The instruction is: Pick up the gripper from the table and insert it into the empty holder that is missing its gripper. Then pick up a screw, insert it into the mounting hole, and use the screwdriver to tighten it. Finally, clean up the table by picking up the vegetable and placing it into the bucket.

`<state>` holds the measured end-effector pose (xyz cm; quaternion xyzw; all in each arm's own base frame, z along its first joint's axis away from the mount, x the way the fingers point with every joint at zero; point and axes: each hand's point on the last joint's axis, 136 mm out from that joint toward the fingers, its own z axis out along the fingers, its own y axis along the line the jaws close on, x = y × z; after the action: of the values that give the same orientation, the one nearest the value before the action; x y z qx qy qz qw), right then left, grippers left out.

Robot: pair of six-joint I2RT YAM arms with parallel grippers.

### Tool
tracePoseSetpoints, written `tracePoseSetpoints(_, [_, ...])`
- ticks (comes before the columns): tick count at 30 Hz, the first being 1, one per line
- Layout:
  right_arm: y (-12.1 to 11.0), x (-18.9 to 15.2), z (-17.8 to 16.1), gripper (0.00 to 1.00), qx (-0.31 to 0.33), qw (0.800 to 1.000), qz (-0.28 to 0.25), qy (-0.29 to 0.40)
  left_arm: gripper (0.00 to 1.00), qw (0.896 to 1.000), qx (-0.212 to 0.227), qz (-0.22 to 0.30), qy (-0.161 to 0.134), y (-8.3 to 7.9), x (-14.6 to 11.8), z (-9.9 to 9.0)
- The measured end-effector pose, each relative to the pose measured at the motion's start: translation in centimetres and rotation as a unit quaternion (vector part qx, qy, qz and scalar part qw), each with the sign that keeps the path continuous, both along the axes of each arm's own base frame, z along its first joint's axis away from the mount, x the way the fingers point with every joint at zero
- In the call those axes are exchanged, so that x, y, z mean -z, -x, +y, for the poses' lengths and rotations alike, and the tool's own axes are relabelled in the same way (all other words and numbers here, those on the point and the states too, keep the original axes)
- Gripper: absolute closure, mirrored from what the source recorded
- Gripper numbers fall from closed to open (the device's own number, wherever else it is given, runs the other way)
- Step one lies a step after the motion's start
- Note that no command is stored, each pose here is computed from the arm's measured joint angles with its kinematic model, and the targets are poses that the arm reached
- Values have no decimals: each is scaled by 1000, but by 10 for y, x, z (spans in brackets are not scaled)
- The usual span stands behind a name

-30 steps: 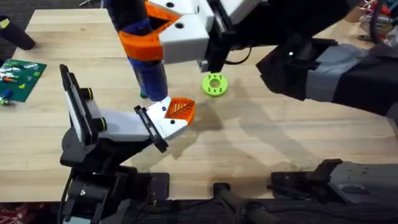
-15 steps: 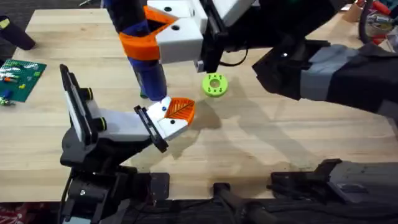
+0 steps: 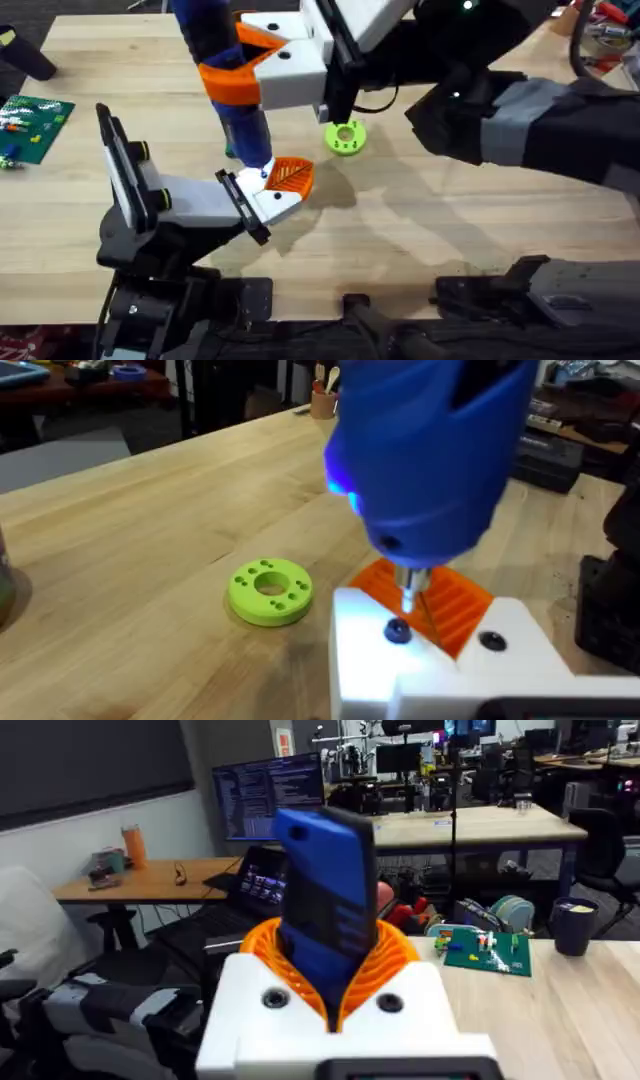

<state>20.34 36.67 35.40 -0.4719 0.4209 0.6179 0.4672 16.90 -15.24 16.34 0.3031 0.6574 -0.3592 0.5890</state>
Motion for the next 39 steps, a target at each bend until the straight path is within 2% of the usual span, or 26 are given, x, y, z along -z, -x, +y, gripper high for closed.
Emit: tracePoseSetpoints(39, [-5,13,4,962,4,1000,14,10,989,1000,0,1,1,0,0,0])
